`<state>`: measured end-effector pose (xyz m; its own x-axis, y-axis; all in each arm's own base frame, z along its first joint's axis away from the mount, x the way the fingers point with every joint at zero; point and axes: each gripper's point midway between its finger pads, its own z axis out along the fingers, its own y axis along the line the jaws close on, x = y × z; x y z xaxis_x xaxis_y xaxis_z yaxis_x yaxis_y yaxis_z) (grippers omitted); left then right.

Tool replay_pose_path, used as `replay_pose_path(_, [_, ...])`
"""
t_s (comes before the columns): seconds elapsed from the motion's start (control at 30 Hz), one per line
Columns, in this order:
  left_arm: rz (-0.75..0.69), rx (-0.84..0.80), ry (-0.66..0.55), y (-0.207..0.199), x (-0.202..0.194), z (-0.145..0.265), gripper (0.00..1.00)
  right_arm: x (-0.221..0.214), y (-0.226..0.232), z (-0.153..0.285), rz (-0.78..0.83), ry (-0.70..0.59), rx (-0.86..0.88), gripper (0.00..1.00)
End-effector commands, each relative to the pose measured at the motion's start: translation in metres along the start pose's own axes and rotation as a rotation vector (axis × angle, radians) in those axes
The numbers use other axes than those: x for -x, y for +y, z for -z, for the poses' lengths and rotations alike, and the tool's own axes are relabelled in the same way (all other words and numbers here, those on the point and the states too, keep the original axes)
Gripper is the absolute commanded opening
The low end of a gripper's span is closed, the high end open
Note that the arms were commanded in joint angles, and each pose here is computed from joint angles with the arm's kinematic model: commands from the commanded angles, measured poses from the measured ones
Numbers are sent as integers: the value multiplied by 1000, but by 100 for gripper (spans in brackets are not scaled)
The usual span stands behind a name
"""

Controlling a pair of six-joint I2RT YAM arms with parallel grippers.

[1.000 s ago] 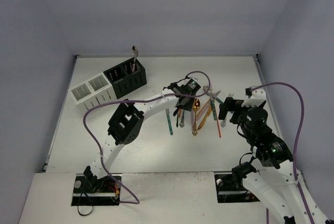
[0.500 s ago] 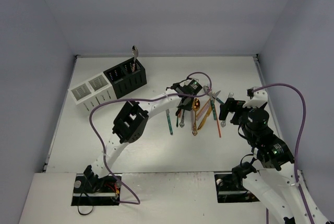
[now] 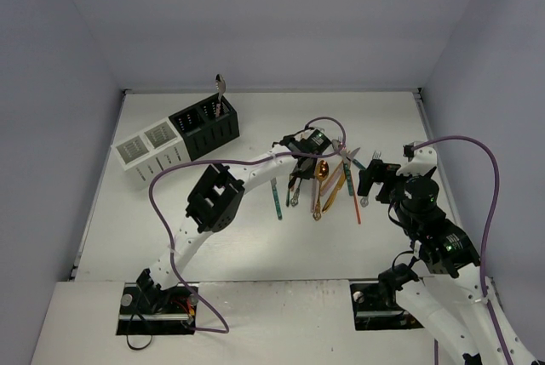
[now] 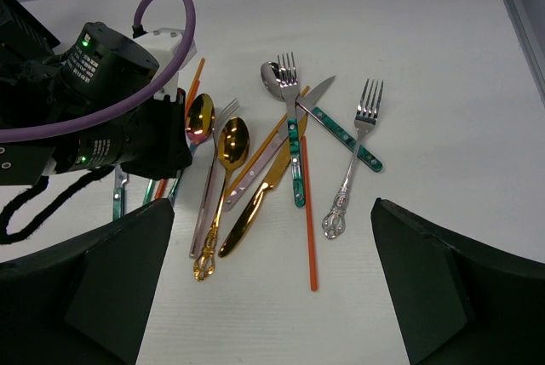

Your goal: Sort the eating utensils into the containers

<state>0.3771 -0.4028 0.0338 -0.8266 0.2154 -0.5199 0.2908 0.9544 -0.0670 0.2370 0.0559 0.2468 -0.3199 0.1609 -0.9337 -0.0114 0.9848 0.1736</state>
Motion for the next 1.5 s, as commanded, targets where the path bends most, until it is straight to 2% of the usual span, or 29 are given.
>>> replay_pose_path(0.0, [19,3,-20,8,16,16,0,22,1,1,-25,-67,-14,100])
replay_pose_path(0.2, [-19,-15,-192,13,70,83,0,26,-2,2,-18,-77,-31,100])
replay_pose_path(0.3, [-22,-40,-326,25,109,135,0,28,-3,2,-14,-81,-40,100])
replay_pose_path(0.5, [72,-117,-580,77,180,201,0,30,-5,-1,-5,-80,-55,100])
replay_pose_path(0.57, [81,-145,-737,98,208,238,0,32,-4,-1,-5,-79,-56,100])
replay_pose_path(0.6, [80,-124,-750,110,209,237,0,34,-4,-2,-5,-80,-56,100])
replay_pose_path(0.73, [18,-29,-994,154,244,287,0,37,-2,-3,3,-79,-57,100])
replay_pose_path(0.83, [-13,36,-1073,179,257,297,0,39,-2,-3,6,-82,-59,100])
replay_pose_path(1.0, [-46,96,-1133,215,284,296,0,37,-4,-4,2,-80,-69,100])
replay_pose_path(1.27, [-83,159,-1112,263,301,259,0,36,-4,-7,-13,-75,-77,100])
replay_pose_path(1.47, [-99,182,-1062,296,302,207,0,33,-5,-7,-1,-69,-77,100])
